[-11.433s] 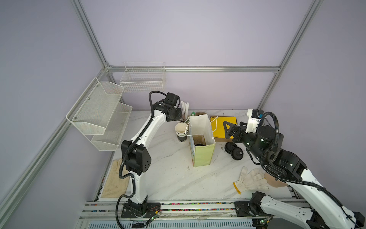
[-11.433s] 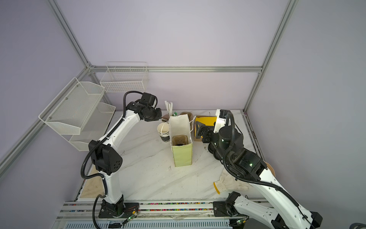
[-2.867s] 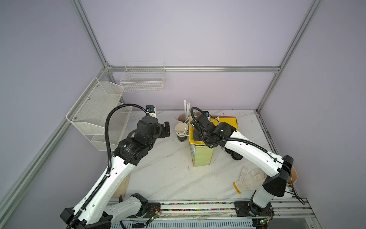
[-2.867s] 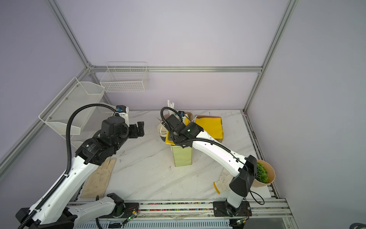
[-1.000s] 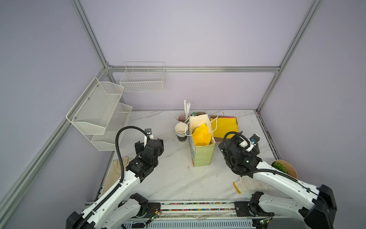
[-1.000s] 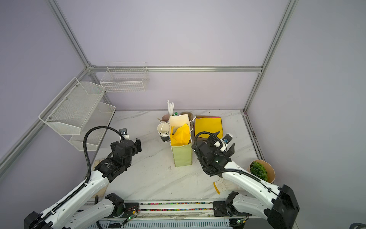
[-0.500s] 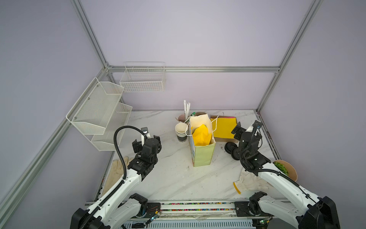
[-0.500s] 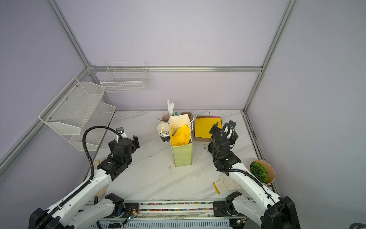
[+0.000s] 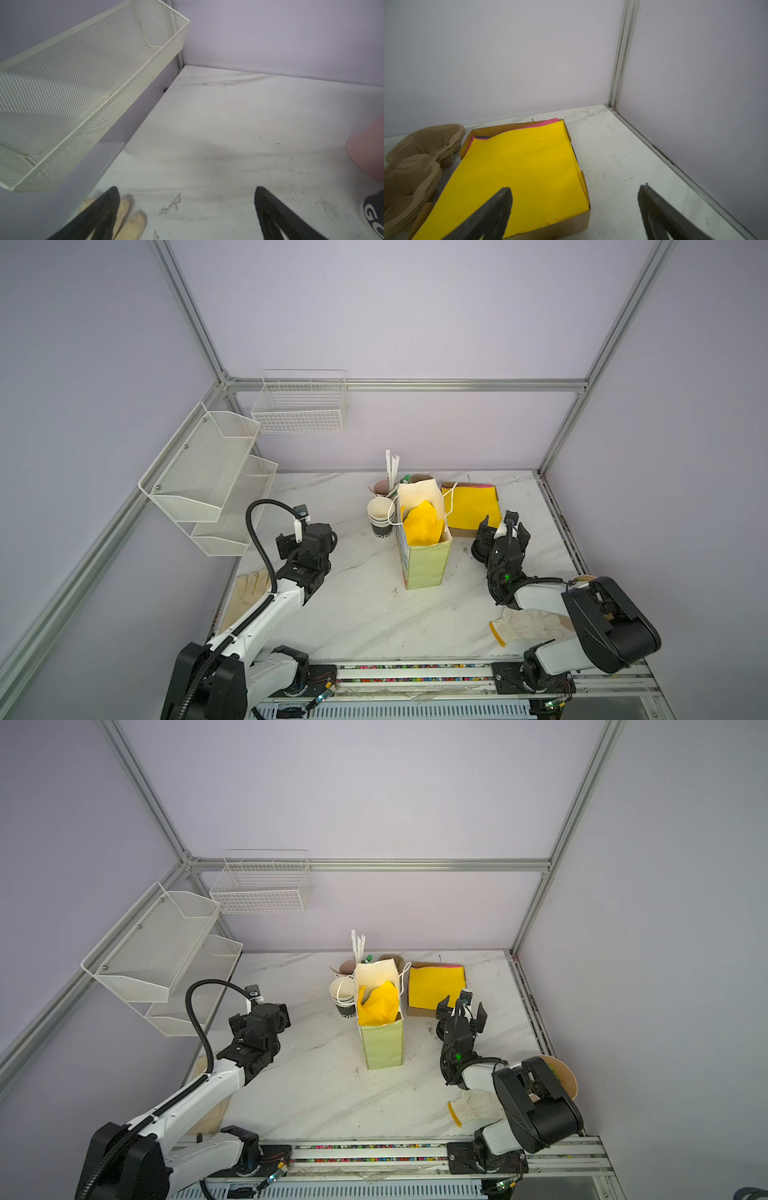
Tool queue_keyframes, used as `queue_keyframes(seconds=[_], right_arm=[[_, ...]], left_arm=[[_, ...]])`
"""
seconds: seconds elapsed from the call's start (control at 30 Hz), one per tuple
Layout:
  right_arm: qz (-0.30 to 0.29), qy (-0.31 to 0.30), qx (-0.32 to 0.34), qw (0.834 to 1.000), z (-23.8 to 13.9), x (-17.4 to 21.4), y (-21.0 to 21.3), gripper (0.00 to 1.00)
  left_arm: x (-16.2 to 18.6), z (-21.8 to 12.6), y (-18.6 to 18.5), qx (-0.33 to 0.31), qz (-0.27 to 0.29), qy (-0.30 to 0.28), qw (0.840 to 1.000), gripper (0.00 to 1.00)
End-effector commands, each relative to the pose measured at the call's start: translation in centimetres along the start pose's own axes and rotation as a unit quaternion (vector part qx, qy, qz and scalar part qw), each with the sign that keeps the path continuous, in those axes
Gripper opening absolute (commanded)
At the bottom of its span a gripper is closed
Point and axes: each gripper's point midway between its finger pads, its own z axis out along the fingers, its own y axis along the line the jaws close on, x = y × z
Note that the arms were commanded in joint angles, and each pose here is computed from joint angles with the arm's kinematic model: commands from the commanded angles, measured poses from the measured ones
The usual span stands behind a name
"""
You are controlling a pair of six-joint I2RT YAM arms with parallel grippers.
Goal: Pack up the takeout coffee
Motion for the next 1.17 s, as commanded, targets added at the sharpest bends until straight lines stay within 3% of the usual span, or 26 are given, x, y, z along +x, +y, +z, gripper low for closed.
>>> queue_keyframes(seconds=[0.0,0.13,0.3,0.33,0.37,0.43,0.5,1.13], right_arm=[[0.028,-0.052,0.001,0.998,0.7,-1.5,-0.5,0.97],[0.031,-0.056,0.006,0.998,1.6,-0.5,-1.3,0.97],[0.043,-0.073,-0.015,0.996,2.8,0.7,-2.5,0.97],[0.035,-0.049,-0.014,0.998,3.4,1.4,-2.2,0.97],[0.045,-0.023,-0.015,0.999,4.0,2.0,-1.9,0.97],[0.043,-0.029,-0.013,0.999,4.8,1.7,-2.2,0.97],[0.048,-0.02,-0.013,0.999,4.8,1.8,-2.3,0.97],[0.036,-0.02,-0.027,0.999,4.9,1.8,-1.8,0.97]], left_arm=[[1.0,1.4,0.6,-0.007,-0.009,-0.028,1.0,1.0],[1.6,3.5,1.1,0.002,-0.042,-0.047,0.998,1.0],[2.5,5.6,1.7,0.0,-0.039,-0.076,0.996,1.0],[2.0,5.6,1.5,0.007,-0.042,-0.086,0.995,1.0],[3.5,6.5,1.3,0.018,-0.04,-0.07,0.997,1.0],[3.7,7.5,1.2,0.04,-0.044,-0.077,0.995,1.0],[4.0,8.7,0.2,0.054,-0.03,-0.034,0.998,1.0],[3.8,8.3,-0.3,0.069,-0.021,-0.052,0.996,1.0]])
